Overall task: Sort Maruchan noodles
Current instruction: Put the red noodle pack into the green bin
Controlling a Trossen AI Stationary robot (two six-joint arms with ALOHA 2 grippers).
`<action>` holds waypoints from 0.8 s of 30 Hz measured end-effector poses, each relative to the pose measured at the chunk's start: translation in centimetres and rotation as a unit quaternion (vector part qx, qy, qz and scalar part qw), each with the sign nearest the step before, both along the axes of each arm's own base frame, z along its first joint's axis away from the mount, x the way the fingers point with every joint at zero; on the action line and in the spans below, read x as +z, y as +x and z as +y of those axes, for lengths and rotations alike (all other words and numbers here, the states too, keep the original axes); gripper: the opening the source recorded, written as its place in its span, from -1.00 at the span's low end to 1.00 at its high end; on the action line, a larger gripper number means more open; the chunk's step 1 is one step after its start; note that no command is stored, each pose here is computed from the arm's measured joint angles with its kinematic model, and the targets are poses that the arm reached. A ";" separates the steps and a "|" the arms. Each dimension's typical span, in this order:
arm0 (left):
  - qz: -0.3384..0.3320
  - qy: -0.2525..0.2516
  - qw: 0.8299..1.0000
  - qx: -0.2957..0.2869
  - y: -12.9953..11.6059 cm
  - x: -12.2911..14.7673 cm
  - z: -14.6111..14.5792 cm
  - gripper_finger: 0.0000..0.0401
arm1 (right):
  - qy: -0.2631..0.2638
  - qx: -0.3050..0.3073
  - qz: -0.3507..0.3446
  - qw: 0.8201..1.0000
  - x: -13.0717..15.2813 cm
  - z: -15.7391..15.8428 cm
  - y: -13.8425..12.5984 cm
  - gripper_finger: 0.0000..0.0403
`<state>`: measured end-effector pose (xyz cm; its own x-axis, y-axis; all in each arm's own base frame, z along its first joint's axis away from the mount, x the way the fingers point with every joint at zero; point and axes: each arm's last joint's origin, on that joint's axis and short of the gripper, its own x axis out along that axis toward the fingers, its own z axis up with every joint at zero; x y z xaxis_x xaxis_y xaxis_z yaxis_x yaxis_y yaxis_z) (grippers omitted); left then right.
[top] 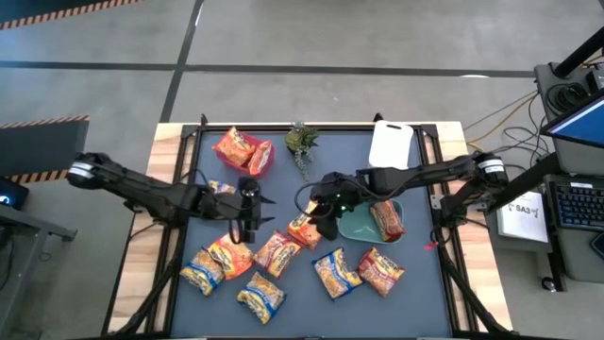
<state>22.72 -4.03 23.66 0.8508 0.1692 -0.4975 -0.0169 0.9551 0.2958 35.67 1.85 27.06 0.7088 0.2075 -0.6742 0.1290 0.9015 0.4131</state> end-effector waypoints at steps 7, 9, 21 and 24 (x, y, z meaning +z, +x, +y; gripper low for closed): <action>-0.025 -0.004 1.000 0.000 -1.1 0.3 0.2 -0.09 | 0.013 -0.015 0.039 0.999 -1.5 0.0 1.1 -0.55; -0.027 -0.003 1.000 0.000 -1.1 0.5 0.2 -0.09 | 0.007 -0.009 0.051 0.999 -1.7 0.1 1.6 -0.55; 0.013 -0.018 1.000 0.015 -1.1 1.8 0.3 -0.09 | -0.044 0.060 0.073 0.995 -2.3 1.6 4.0 -0.56; 0.015 -0.025 0.999 0.019 -1.2 2.1 0.3 -0.09 | -0.052 0.072 0.059 0.994 -1.7 2.6 4.5 -0.56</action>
